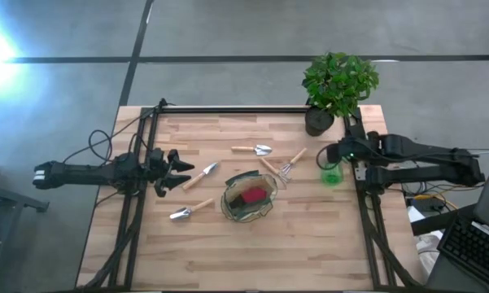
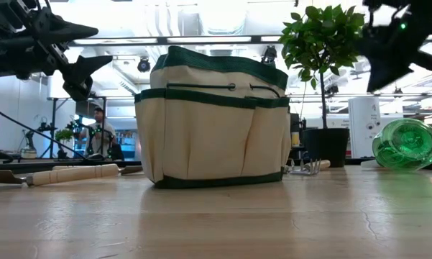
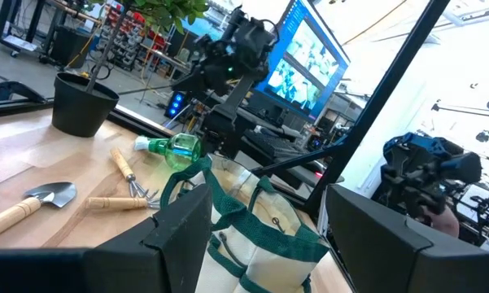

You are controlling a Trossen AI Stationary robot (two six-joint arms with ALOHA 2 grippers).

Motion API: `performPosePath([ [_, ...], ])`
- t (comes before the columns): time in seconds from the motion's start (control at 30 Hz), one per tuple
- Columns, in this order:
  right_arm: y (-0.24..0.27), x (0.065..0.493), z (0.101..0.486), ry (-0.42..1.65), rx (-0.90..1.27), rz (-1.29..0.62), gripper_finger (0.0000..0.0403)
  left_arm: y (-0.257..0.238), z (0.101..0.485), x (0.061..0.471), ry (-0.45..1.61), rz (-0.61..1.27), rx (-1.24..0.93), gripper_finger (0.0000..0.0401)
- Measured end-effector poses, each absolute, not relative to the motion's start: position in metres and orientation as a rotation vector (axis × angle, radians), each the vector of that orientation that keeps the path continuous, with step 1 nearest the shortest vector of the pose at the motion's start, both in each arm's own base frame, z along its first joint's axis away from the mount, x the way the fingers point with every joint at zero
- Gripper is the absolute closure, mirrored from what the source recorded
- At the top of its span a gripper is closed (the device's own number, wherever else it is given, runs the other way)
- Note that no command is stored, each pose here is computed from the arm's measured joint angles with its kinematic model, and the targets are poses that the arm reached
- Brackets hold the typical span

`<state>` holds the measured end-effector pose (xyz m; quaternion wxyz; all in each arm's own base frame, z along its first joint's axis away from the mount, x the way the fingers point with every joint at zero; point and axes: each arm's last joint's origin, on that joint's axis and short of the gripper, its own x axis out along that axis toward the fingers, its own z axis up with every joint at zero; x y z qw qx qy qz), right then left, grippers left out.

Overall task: Pick & Place Garden tools in Gardening bag
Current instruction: Put the green spray bottle into the green gardening bag

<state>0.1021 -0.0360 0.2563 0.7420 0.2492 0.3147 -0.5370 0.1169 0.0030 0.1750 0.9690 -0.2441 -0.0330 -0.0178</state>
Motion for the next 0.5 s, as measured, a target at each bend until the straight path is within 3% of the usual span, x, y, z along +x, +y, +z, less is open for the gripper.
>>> performPosePath([
  [0.3, -0.048, 0.114, 0.237, 0.899, 0.612, -1.252, 0.0354, 0.003, 0.175, 0.117, -0.067, -0.036, -0.493, 0.0156],
  [0.5, -0.054, 0.127, 0.221, 1.072, 0.613, -1.231, 0.0381, 0.003, 0.175, 0.117, -0.066, -0.037, -0.493, 0.0156],
])
